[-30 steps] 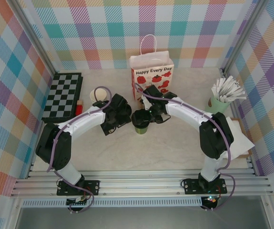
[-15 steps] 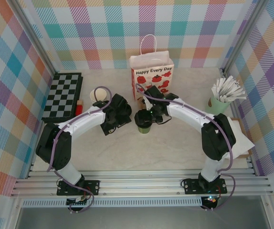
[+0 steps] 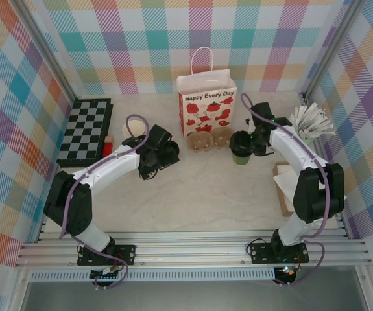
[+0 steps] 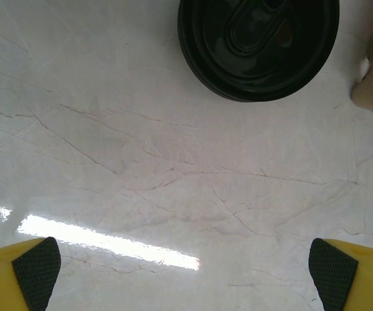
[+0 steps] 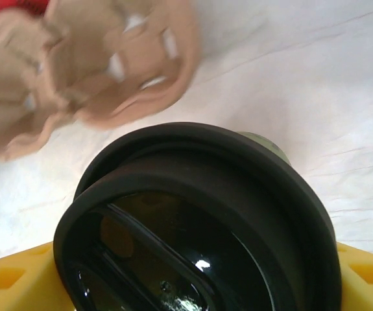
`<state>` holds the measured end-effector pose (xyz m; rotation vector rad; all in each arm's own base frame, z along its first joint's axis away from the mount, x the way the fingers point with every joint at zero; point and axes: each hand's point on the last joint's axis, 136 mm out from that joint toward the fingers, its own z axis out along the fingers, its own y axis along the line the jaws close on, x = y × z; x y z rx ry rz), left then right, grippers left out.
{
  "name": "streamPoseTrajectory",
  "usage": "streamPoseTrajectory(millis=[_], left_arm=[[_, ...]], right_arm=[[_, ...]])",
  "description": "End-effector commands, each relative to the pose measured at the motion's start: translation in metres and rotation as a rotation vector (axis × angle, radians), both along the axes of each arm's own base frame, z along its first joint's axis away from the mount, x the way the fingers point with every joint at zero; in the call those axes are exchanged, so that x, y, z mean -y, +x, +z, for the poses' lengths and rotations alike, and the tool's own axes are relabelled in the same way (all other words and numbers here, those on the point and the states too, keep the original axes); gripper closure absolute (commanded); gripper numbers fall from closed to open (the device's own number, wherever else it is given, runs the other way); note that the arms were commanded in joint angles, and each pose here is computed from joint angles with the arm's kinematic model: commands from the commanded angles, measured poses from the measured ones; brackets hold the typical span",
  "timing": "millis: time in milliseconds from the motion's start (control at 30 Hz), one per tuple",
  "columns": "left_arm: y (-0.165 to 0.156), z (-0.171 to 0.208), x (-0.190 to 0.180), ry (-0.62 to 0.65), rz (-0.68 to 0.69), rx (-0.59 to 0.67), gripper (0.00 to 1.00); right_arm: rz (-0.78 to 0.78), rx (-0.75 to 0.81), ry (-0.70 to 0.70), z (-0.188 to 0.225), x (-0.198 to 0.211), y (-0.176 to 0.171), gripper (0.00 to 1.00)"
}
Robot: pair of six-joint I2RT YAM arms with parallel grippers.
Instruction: Pack the takeout coffee
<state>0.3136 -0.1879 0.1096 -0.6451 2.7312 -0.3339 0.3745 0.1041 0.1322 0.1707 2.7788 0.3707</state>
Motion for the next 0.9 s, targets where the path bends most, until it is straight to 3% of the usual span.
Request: streamPoseTrajectory(millis=[0, 233, 433, 633, 867], left_arm=[[0.001, 0.009, -0.005, 0.013, -0.001, 0.054, 0.00], [0.003, 0.019, -0.006, -0.005, -0.019, 0.127, 0.00], [0.000, 0.022, -0.006, -0.019, -0.032, 0.146, 0.00], [-0.006, 0.021, 0.003, -0.059, -0.082, 0.110, 0.00], [-0.007, 0.022, 0.007, -0.067, -0.121, 0.108, 0.00]], right_arm=[[-0.039, 0.047, -0.055, 0.012, 0.027, 0.026, 0.21], [-0.128, 0.085, -0.058, 0.018, 0.062, 0.077, 0.20], [-0.164, 0.083, -0.043, 0.010, 0.069, 0.112, 0.20], [-0.171, 0.055, 0.048, -0.001, 0.057, 0.132, 0.20], [-0.220, 0.047, 0.010, -0.015, 0.067, 0.140, 0.19]])
